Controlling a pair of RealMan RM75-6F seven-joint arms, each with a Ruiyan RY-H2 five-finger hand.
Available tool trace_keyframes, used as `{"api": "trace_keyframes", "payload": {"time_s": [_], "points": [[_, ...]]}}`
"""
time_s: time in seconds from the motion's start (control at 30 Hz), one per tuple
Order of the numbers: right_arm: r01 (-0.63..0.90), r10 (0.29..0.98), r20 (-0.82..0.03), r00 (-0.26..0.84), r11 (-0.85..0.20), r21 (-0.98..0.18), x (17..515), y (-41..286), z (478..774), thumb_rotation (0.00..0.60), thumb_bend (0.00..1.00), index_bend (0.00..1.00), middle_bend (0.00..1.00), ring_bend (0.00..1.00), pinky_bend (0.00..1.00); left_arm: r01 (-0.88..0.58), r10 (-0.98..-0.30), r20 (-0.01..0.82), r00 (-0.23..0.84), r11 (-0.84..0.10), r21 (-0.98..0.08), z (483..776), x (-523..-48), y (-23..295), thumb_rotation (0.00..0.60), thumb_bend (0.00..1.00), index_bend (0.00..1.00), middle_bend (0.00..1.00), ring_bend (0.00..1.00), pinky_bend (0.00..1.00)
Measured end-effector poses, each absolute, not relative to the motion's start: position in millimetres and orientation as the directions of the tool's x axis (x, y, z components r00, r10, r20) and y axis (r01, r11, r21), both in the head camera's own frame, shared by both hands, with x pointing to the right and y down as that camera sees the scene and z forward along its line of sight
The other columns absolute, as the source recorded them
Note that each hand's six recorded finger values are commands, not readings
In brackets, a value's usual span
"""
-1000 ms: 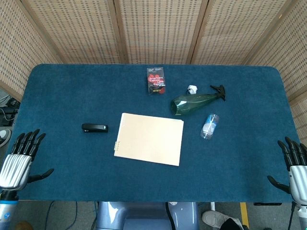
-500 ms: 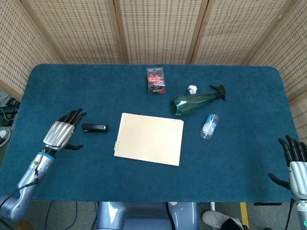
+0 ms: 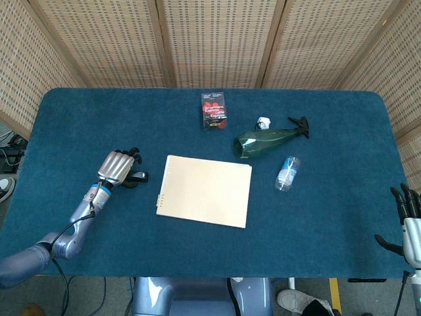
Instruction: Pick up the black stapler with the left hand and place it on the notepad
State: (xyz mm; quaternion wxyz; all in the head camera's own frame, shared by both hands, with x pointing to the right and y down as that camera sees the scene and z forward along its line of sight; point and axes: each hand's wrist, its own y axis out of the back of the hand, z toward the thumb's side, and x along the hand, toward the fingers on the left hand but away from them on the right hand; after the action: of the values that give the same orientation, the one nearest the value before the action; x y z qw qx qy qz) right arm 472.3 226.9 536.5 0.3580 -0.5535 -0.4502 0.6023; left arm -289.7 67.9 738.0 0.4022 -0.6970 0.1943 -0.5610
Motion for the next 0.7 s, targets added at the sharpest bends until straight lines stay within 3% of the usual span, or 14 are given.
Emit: {"api": "trace_keyframes", "payload": {"time_s": [0.7], "points": [[0.071,0.923,-0.358,-0.139,-0.351,-0.934,474.7,227.1,540.6,0.6,0.0,0.0,0.0,0.0,0.0,0.229,-0.722,0.654,0.228,-0.613,-0.756,763.7,-289.5,76.6,0.6,0.28,0.43,0.26,0.39,0.42]]}}
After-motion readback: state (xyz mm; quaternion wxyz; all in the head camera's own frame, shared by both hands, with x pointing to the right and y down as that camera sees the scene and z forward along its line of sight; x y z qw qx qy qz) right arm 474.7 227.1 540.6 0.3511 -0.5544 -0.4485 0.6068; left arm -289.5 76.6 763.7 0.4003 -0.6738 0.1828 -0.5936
